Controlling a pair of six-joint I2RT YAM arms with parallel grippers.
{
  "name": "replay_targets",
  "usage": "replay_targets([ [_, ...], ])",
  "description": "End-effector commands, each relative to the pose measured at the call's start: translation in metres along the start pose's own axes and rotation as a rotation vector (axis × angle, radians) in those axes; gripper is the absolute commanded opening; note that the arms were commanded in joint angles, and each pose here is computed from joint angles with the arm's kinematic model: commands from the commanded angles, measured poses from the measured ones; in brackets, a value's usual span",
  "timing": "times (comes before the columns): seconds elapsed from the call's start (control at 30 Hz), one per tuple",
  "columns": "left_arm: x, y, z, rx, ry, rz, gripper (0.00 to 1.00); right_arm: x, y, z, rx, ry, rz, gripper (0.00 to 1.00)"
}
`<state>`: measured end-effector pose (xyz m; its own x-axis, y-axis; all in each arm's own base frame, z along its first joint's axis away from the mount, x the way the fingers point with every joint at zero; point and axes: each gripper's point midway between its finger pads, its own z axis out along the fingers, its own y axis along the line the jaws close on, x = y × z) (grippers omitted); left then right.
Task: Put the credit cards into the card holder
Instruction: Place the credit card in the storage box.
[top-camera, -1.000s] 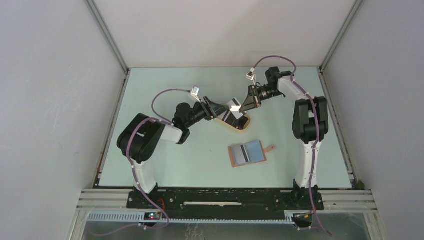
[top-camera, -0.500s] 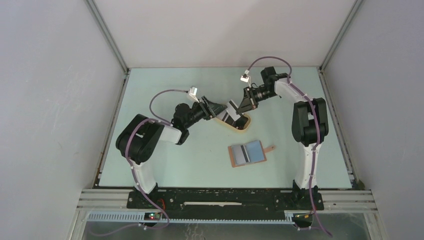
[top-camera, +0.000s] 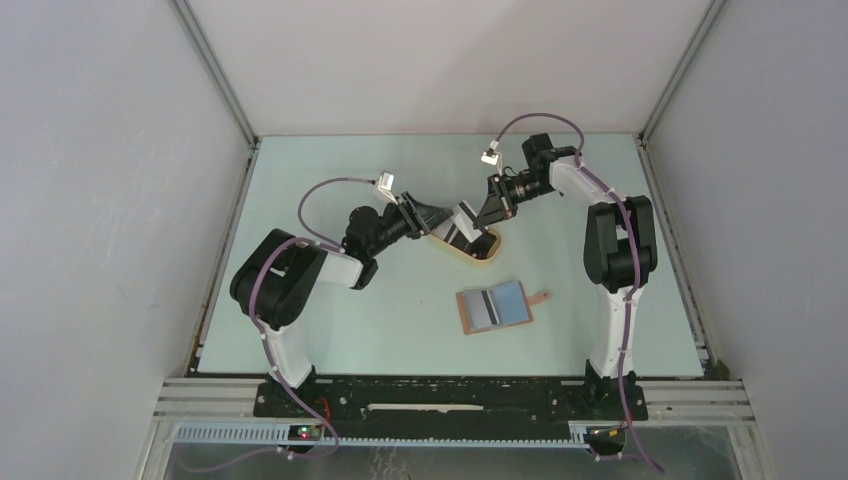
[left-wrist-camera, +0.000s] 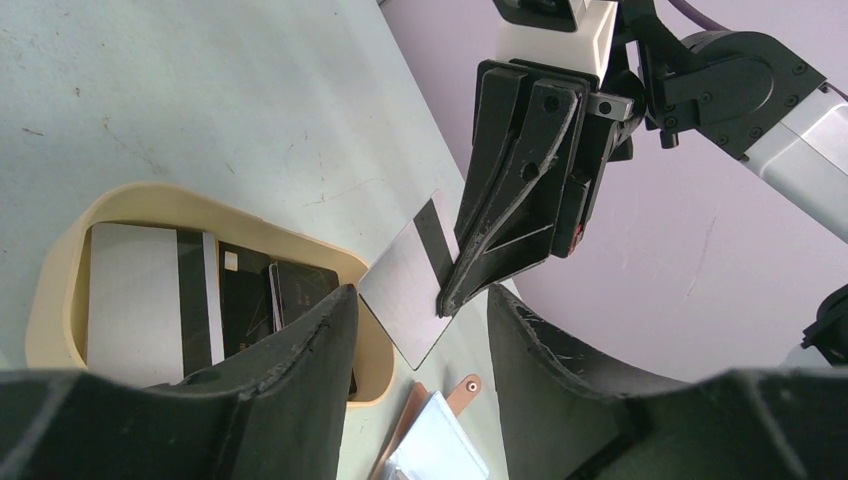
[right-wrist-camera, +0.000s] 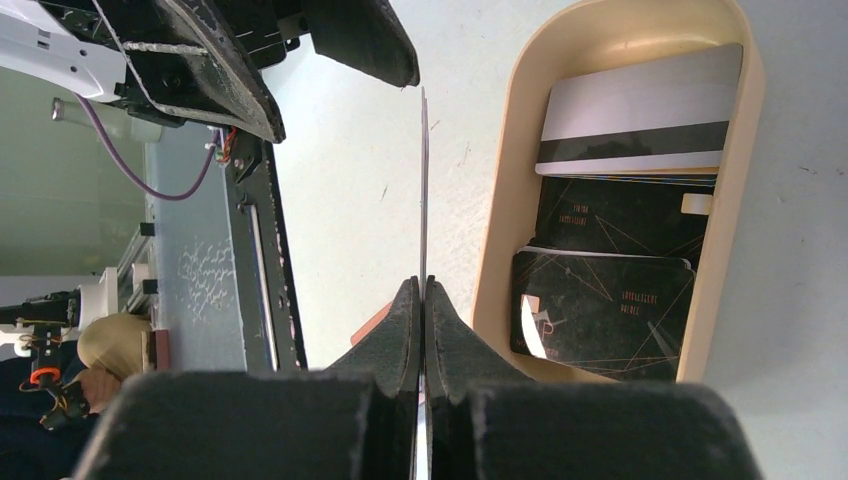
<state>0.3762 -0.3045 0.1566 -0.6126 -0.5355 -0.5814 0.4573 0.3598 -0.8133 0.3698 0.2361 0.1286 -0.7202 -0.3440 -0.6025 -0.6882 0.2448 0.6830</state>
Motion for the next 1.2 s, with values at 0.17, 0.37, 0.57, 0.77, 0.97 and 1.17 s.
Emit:
replay_targets([
  [0.17,-0.011,-0.018,0.007,0.084,-0.013,0.028,0.51,-0.013,0.012,-0.007,0.000,-0.016,-0.065,0.00],
  [0.37,-0.010,-0.019,0.009,0.091,-0.006,0.020,0.49,-0.012,0.013,-0.006,-0.005,-0.013,-0.064,0.00],
  [0.57,-0.010,-0.019,0.010,0.095,-0.002,0.019,0.49,-0.012,0.014,-0.005,-0.010,-0.009,-0.065,0.00],
  [0.77,-0.009,-0.019,0.011,0.101,0.006,0.013,0.49,-0.011,0.014,-0.002,-0.011,0.001,-0.064,0.00],
  [0.97,-0.007,-0.022,0.014,0.127,0.018,0.001,0.44,-0.009,0.012,0.001,0.001,0.013,-0.063,0.00],
  [1.17,-0.007,-0.023,0.013,0.132,0.016,-0.003,0.43,-0.010,0.001,0.002,0.054,0.018,-0.048,0.00],
])
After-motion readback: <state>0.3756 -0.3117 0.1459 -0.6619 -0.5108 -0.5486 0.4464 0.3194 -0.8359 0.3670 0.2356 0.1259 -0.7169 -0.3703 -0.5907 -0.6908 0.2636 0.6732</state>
